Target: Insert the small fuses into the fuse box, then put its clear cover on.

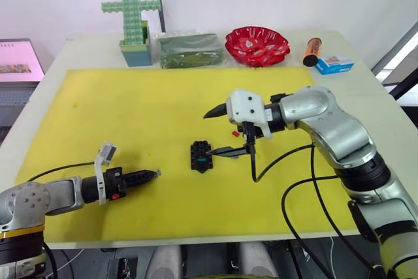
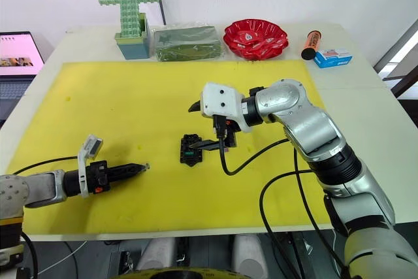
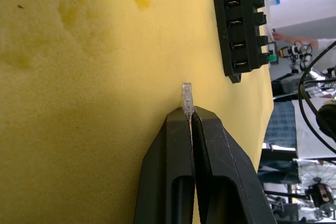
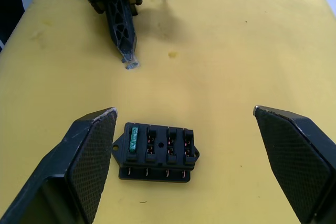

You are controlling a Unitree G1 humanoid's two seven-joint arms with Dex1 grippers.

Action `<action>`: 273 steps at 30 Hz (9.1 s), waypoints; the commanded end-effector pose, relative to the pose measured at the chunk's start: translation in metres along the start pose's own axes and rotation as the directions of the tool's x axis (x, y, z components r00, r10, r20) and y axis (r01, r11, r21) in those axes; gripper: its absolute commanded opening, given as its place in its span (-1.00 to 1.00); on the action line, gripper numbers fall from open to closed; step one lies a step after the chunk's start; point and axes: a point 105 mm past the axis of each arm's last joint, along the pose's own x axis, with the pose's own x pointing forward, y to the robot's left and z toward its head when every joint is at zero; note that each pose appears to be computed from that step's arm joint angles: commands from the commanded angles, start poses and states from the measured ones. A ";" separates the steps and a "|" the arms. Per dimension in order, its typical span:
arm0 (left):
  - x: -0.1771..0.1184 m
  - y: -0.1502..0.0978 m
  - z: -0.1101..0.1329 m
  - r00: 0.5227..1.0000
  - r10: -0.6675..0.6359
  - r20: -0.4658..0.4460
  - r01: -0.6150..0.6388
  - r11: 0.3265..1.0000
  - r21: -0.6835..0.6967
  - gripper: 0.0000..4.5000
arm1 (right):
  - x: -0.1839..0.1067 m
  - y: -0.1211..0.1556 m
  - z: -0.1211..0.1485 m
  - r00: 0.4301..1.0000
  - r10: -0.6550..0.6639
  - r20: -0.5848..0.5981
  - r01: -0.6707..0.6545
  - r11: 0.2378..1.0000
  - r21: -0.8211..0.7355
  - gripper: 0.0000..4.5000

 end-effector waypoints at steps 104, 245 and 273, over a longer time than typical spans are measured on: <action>0.038 -0.067 0.053 0.932 0.114 -0.345 0.304 0.276 0.912 0.98 | 0.013 0.003 -0.002 0.997 0.053 -0.062 -0.031 0.946 0.322 -1.00; 0.083 -0.068 0.056 0.973 0.044 -0.228 0.224 0.086 0.971 0.98 | 0.035 0.009 -0.033 0.964 0.084 -0.252 -0.018 0.967 0.254 -1.00; 0.085 -0.067 0.055 0.975 0.044 -0.220 0.216 0.084 0.973 0.98 | 0.050 0.022 -0.070 0.898 0.132 -0.419 -0.068 0.984 0.164 -1.00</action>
